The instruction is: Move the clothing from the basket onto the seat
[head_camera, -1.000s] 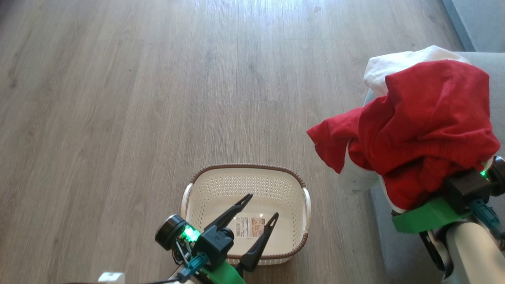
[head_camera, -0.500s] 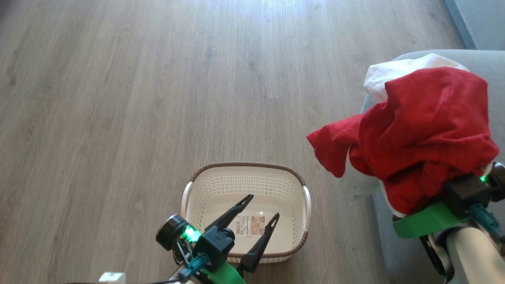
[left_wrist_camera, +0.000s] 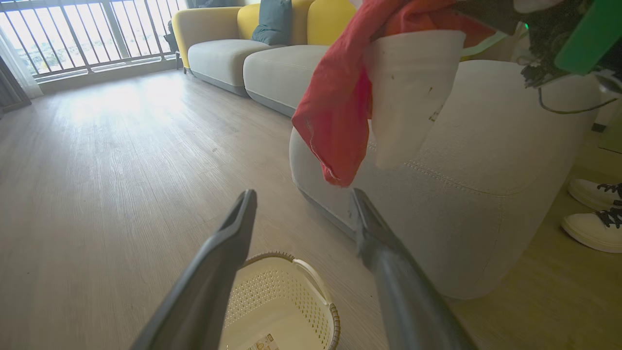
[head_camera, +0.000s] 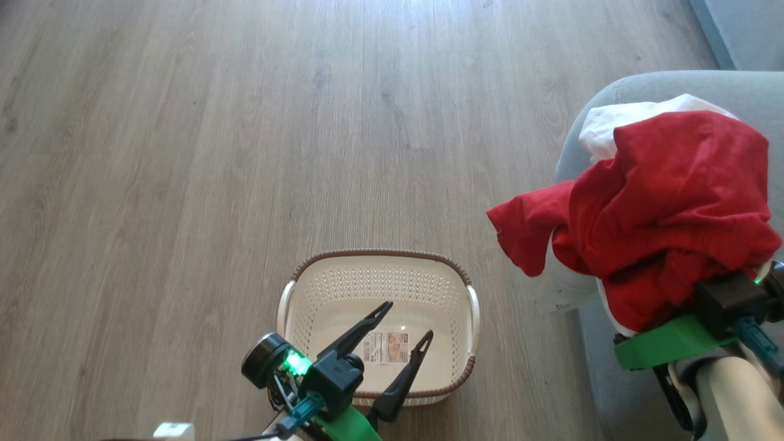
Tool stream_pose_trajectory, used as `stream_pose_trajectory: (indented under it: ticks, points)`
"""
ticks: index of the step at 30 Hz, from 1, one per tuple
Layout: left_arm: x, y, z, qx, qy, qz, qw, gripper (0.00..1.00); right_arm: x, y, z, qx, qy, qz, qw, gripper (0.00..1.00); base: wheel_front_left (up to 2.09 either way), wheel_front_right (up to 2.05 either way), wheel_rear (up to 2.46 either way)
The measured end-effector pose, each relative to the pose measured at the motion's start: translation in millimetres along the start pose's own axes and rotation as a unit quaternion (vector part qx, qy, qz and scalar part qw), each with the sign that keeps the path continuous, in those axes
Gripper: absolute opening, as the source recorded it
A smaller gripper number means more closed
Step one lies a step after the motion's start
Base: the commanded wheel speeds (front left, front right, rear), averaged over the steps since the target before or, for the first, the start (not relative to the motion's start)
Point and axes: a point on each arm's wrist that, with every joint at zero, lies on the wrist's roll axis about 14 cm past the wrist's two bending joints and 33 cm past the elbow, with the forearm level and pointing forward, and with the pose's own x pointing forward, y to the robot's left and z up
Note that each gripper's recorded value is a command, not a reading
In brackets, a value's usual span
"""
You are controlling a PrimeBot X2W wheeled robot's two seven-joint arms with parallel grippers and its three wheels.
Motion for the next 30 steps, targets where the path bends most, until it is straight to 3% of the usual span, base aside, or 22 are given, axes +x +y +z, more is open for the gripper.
stream_pose_trajectory:
  ticks: [12,30]
  points:
    - [7.3,-10.2,-1.1,0.000,0.000,-0.022,1.000,1.00,-9.1,-12.7,2.7,-0.012,0.001,-0.019,1.000,0.00,0.00,0.00,0.00]
    - [45.7,-79.1,-11.1,-0.024,0.003,-0.164,0.986,1.00,-71.0,-90.3,13.5,-0.068,0.022,-0.151,0.986,0.00,0.00,0.00,0.00]
